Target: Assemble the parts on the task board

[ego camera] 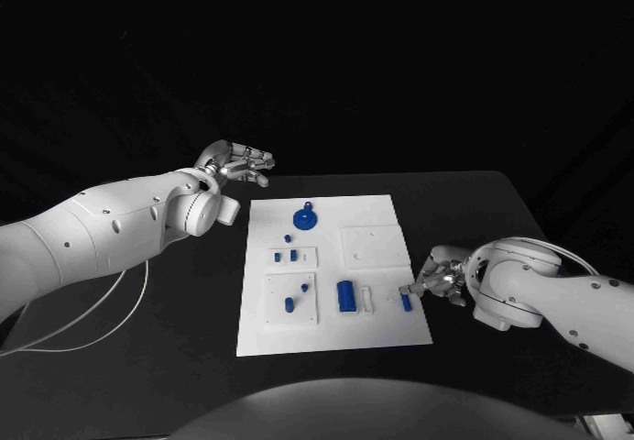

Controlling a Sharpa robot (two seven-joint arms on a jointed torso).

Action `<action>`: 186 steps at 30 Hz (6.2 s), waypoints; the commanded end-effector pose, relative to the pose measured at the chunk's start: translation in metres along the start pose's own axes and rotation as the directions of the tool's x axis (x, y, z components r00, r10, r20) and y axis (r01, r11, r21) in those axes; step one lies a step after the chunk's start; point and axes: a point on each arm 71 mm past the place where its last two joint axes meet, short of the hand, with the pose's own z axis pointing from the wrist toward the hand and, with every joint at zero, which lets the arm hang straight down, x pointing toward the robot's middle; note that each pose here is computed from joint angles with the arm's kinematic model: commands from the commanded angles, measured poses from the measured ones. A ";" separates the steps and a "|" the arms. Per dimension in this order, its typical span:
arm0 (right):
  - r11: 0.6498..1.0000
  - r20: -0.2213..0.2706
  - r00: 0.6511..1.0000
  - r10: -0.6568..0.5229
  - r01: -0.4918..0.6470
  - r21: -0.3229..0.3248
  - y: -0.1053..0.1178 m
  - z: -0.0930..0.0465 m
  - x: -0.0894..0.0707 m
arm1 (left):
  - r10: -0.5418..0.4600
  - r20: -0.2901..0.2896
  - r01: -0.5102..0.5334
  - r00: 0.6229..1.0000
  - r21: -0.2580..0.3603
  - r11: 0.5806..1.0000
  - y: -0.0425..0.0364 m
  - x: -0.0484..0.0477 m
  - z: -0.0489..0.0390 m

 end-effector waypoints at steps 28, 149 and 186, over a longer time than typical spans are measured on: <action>0.991 -0.012 0.992 -0.129 0.129 0.031 0.004 0.013 0.026 | -0.008 -0.018 0.009 1.000 0.005 1.000 -0.0004 0.0019 -0.0008; 0.982 0.081 0.992 -0.093 0.105 -0.154 0.079 0.005 0.055 | -0.007 -0.016 0.007 1.000 -0.017 1.000 0.0029 -0.0039 -0.0041; 0.985 0.074 0.995 -0.061 0.072 -0.159 0.078 0.006 0.055 | -0.003 -0.017 0.002 1.000 -0.018 1.000 0.0031 -0.0039 -0.0040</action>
